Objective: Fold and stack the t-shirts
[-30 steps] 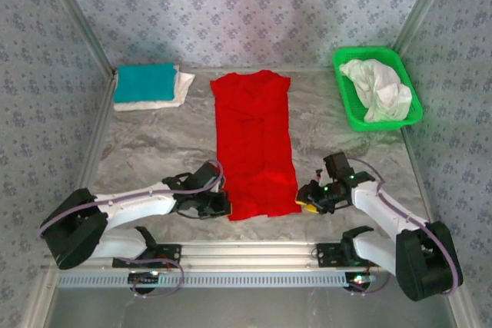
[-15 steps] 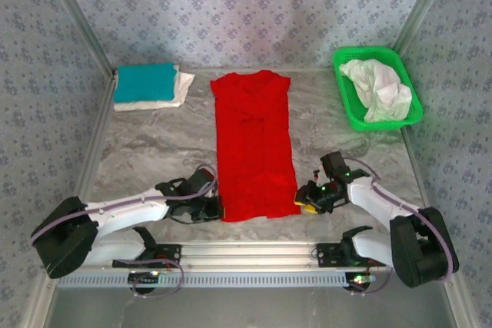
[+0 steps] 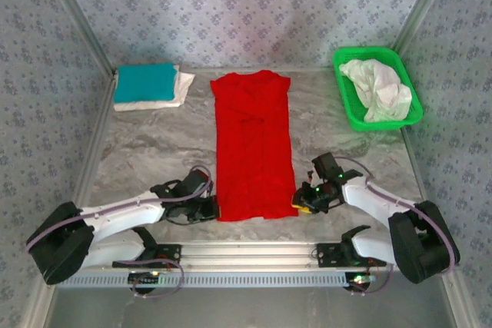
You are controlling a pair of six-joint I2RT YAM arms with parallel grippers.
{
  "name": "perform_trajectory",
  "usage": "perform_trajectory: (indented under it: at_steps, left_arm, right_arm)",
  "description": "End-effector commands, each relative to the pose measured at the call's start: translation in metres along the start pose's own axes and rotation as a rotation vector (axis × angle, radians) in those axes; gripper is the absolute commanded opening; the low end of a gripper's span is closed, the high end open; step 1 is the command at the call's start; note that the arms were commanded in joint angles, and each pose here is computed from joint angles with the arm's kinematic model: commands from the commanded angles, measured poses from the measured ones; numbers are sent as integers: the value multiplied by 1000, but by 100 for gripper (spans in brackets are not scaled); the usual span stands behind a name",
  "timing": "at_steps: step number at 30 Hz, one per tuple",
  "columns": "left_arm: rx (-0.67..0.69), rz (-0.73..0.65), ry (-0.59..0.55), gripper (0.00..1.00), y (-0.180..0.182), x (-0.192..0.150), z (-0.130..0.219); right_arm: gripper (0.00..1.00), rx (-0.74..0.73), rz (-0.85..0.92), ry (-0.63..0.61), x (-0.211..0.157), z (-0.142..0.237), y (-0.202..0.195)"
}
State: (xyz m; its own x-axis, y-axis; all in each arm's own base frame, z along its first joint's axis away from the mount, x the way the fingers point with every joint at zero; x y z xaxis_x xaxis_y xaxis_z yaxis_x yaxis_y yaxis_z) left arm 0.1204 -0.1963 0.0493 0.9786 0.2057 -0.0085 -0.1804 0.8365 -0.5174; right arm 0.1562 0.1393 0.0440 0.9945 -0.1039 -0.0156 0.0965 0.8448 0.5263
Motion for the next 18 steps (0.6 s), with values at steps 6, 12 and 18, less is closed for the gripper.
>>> perform_trajectory:
  at_steps: [6, 12, 18]
  left_arm:
    - [-26, 31, -53, 0, 2, 6, 6]
    - [-39, 27, -49, 0, -2, 7, 3]
    - [-35, 23, -44, 0, -1, 7, 1]
  right_arm:
    - [35, 73, 24, 23, -6, -6, 23]
    - [36, 63, 28, 55, -17, -13, 28]
    - [21, 28, 27, 74, -20, -19, 27]
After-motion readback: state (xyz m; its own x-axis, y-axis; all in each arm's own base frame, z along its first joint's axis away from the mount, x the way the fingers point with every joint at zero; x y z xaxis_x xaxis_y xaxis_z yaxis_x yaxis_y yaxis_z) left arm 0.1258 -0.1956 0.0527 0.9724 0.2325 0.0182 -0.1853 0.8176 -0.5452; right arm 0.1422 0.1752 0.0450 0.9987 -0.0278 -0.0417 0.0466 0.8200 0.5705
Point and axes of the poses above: each hand's point on the last joint's axis, 136 mm out from that joint toward the fingers, its own z axis back along the fingers, its own y axis along the line the jaws close on, x = y × z, the point moved 3 cm from there along z, back along the fingers, and after that the axes turned 8 degrees about z, right-handed, at the moved point
